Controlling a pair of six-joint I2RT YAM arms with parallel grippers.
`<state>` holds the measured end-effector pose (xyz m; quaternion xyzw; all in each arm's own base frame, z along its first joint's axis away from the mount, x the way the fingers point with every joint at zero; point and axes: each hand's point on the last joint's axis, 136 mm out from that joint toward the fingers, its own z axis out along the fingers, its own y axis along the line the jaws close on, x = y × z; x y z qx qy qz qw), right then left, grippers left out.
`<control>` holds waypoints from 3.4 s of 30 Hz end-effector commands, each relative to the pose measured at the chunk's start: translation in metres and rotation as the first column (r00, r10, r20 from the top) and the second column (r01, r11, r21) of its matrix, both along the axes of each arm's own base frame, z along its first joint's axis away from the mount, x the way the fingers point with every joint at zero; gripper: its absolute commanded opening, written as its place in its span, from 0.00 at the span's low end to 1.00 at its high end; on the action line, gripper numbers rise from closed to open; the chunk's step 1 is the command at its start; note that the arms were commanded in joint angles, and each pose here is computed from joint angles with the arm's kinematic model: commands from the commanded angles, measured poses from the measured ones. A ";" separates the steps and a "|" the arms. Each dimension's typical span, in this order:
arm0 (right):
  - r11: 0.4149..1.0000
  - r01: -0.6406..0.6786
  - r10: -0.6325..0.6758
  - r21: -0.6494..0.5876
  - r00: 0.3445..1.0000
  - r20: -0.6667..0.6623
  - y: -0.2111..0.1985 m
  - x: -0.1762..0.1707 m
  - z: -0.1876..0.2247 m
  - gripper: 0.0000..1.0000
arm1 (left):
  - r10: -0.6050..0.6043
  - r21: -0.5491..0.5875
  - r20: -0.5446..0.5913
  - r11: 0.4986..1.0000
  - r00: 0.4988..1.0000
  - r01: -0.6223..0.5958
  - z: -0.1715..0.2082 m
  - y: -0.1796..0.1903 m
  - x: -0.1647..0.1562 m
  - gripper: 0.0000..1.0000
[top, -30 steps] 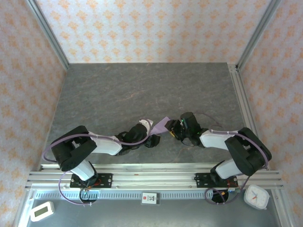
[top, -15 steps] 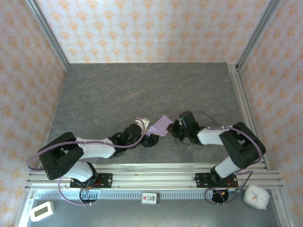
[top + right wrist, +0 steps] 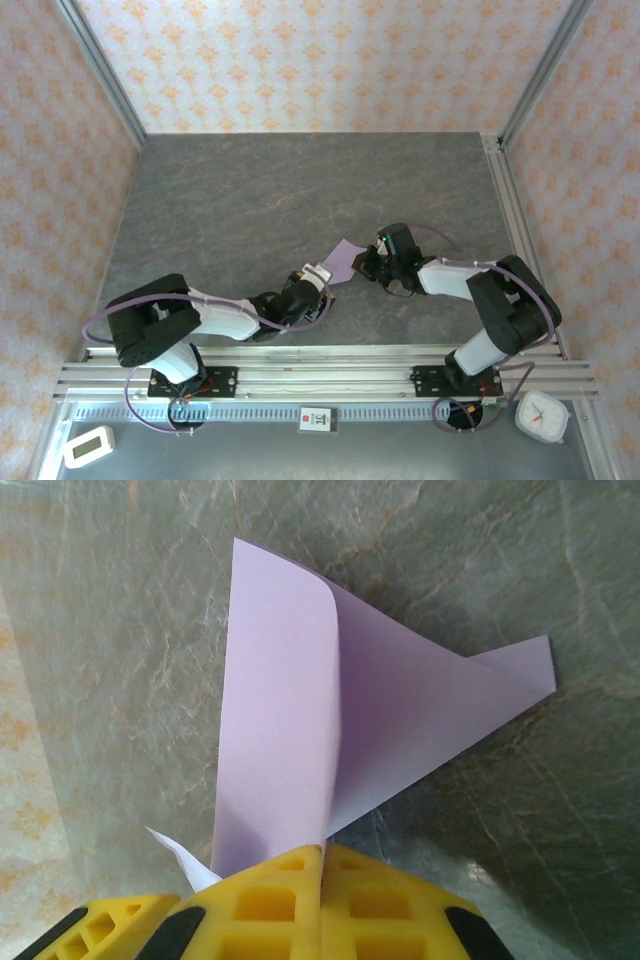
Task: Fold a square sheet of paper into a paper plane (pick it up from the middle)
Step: Fifth fold the wing at the center of the table.
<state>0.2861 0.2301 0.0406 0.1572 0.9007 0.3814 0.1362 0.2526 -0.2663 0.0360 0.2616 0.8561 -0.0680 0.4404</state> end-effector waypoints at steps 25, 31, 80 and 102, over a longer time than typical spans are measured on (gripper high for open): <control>0.998 -0.062 0.061 -0.024 0.998 -0.017 0.000 0.001 -0.003 0.00 | -0.058 0.036 0.043 0.998 0.997 0.057 -0.007 -0.024 0.010 0.02; 0.998 -0.056 0.056 0.000 0.998 0.036 0.001 0.016 0.017 0.30 | -0.062 -0.016 0.001 0.998 0.998 0.062 -0.008 -0.027 0.004 0.00; 0.982 -0.170 0.134 0.084 0.937 0.324 0.055 0.002 0.052 0.12 | -0.115 -0.507 -0.646 0.803 0.755 -0.312 -0.072 -0.022 -0.003 0.00; 0.999 0.004 0.006 -0.053 0.984 0.177 0.031 0.012 -0.014 0.05 | -0.065 -0.411 -0.676 0.860 0.734 -0.302 -0.097 -0.014 -0.006 0.00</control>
